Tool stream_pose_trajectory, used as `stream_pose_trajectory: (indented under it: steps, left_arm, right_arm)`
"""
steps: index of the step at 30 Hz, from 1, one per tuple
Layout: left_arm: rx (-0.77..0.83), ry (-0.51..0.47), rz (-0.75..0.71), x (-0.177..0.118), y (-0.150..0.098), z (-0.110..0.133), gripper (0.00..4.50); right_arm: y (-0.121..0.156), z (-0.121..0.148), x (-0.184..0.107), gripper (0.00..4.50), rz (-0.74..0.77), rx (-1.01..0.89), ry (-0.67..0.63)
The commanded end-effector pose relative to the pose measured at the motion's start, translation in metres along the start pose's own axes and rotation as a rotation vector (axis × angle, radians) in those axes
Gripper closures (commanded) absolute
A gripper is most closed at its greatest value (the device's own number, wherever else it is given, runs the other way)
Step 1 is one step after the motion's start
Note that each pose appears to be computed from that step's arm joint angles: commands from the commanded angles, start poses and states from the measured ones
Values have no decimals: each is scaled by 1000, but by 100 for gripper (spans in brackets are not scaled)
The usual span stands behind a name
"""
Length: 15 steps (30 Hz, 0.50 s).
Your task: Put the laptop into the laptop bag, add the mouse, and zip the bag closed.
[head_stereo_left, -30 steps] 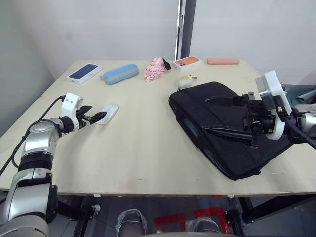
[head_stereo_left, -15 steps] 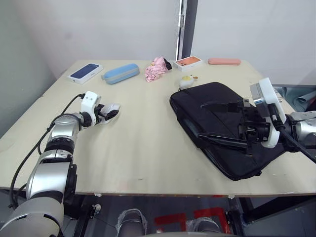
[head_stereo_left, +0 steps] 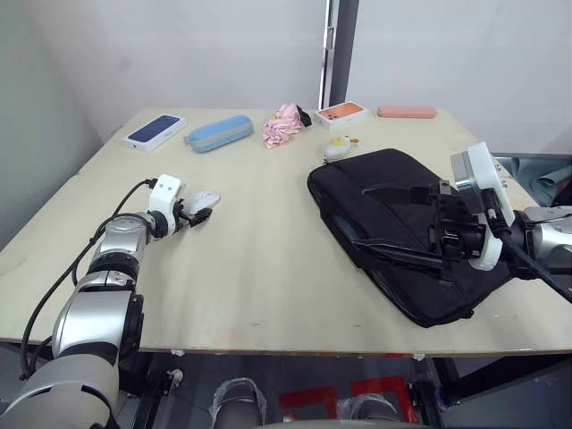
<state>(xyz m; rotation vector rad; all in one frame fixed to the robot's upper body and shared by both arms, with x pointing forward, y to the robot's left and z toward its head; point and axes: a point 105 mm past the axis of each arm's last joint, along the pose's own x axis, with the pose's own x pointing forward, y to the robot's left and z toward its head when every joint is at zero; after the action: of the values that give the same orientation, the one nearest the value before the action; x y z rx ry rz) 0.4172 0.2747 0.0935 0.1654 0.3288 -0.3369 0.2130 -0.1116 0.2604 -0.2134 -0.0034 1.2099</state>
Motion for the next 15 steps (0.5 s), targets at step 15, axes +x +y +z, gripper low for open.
stream_pose_trajectory:
  steps: [15]
  left_arm:
    - [111,-49,-89,-4,-5,19,163]
  right_arm:
    - [0,9,-1,0,0,-40,-21]
